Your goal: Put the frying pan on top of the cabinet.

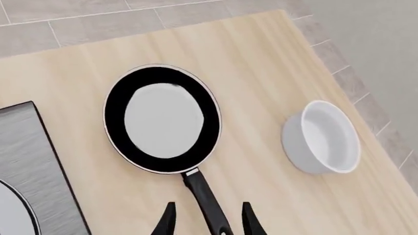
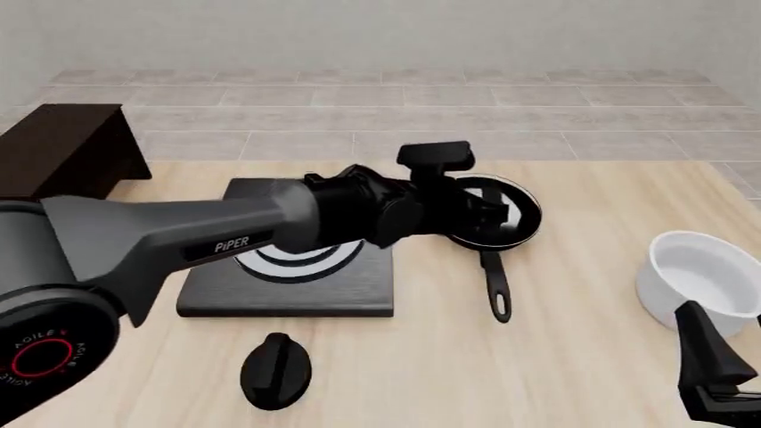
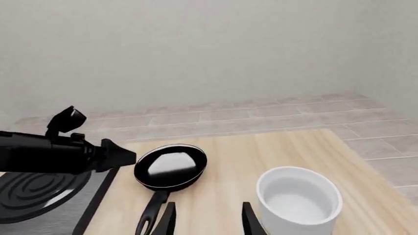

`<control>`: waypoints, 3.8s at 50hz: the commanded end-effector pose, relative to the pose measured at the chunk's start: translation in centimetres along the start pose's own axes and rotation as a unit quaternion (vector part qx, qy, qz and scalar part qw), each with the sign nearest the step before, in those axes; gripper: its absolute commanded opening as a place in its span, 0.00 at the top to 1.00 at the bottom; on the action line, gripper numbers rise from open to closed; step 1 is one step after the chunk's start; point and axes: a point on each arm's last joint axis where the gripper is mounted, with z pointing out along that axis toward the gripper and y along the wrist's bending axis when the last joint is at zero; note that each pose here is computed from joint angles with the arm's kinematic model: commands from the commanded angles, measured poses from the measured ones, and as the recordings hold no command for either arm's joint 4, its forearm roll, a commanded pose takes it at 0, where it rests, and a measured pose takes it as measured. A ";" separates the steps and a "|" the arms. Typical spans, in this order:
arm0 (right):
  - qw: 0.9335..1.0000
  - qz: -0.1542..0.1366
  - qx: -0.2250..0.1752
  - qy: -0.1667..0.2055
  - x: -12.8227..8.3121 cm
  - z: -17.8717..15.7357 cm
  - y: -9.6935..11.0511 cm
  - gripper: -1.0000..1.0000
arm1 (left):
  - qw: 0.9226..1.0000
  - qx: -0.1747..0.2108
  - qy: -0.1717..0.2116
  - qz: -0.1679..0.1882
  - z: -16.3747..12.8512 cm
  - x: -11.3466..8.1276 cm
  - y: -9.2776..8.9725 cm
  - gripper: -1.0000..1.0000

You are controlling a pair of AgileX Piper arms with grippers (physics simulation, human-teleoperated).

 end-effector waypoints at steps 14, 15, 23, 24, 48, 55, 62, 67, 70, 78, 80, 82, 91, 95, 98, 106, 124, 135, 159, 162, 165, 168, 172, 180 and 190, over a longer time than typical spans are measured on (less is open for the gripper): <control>1.000 0.007 0.003 0.000 0.0 0.0 0.0 0.00 | 1.000 0.000 0.025 0.000 2.9 2.3 -0.3 0.00; 1.000 0.007 0.003 -0.001 0.0 0.0 0.0 0.00 | 1.000 -0.001 0.026 0.000 3.0 2.4 -0.3 0.00; 1.000 0.007 0.004 -0.001 0.0 0.0 0.0 0.00 | 0.999 -0.002 0.032 0.000 3.5 3.1 -0.2 0.00; 1.000 0.007 0.004 -0.001 0.0 0.0 0.0 0.00 | 0.999 -0.002 0.032 0.003 3.6 3.2 -0.1 0.00; 1.000 0.009 0.007 -0.003 0.0 0.0 -0.1 0.00 | 0.999 -0.004 0.046 0.005 5.0 4.8 0.1 0.00; 1.000 0.010 0.007 -0.003 -0.1 0.0 -0.1 0.00 | 0.999 -0.004 0.050 0.005 5.3 5.2 0.0 0.00; 1.000 0.009 0.007 -0.003 -0.1 0.0 -0.1 0.00 | 0.998 -0.001 0.057 0.006 5.7 6.1 -0.4 0.00; 1.000 0.010 0.008 -0.004 -0.1 0.0 -0.1 0.00 | 0.998 -0.002 0.058 0.008 5.9 6.1 -0.3 0.00; 1.000 0.010 0.008 -0.004 -0.1 0.0 -0.1 0.00 | 0.998 -0.002 0.058 0.009 5.9 6.1 -0.3 0.00; 1.000 0.011 0.009 -0.004 -0.1 0.0 -0.1 0.00 | 0.998 -0.003 0.061 0.011 6.4 6.4 -0.3 0.00; 1.000 0.012 0.009 -0.004 -0.1 0.0 -0.1 0.00 | 0.998 -0.003 0.063 0.013 6.6 6.5 -0.3 0.00; 1.000 0.012 0.009 -0.004 -0.1 0.0 -0.1 0.00 | 0.998 -0.005 0.066 0.017 6.8 6.7 -0.1 0.00; 1.000 0.014 0.010 -0.004 -0.1 0.0 -0.1 0.00 | 0.997 -0.004 0.071 0.017 7.4 7.4 -0.3 0.00; 1.000 0.014 0.010 -0.004 -0.1 0.0 -0.1 0.00 | 0.997 -0.004 0.073 0.015 7.6 7.6 -0.4 0.00; 1.000 0.015 0.011 -0.004 -0.1 0.0 -0.1 0.00 | 0.997 -0.005 0.075 0.015 7.7 7.9 -0.2 0.00; 1.000 0.017 0.011 -0.004 -0.1 0.0 -0.1 0.00 | 0.997 -0.006 0.079 0.013 8.0 8.2 -0.3 0.00; 1.000 0.017 0.012 -0.004 -0.1 0.0 -0.1 0.00 | 0.996 -0.007 0.084 0.015 8.4 8.8 -0.1 0.00; 1.000 0.016 0.012 -0.004 -0.1 0.0 -0.1 0.00 | 0.996 -0.009 0.080 0.032 8.2 8.4 0.4 1.00; 1.000 0.015 0.013 -0.004 -0.1 0.0 -0.1 0.00 | 0.998 -0.016 0.052 0.045 6.8 6.2 2.2 1.00; 1.000 0.014 0.012 -0.004 -0.1 0.0 -0.1 0.00 | 0.998 -0.009 0.039 0.057 6.1 5.5 1.8 1.00; 1.000 0.014 0.012 -0.004 0.0 0.0 -0.1 0.00 | 0.998 -0.009 0.030 0.060 5.4 4.8 1.9 1.00; 1.000 0.014 0.012 -0.004 0.0 0.0 -0.1 0.00 | 0.997 -0.006 0.024 0.067 5.0 4.4 1.8 1.00; 1.000 0.013 0.012 -0.004 0.0 0.0 -0.1 0.00 | 0.998 -0.005 0.013 0.066 4.4 3.8 1.8 1.00; 1.000 0.012 0.011 -0.003 0.0 0.0 -0.1 0.00 | 0.998 0.002 -0.005 0.062 3.1 2.8 1.4 1.00; 1.000 0.010 0.011 -0.002 0.0 0.0 -0.1 0.00 | 0.998 0.008 -0.026 0.049 1.6 1.5 1.2 1.00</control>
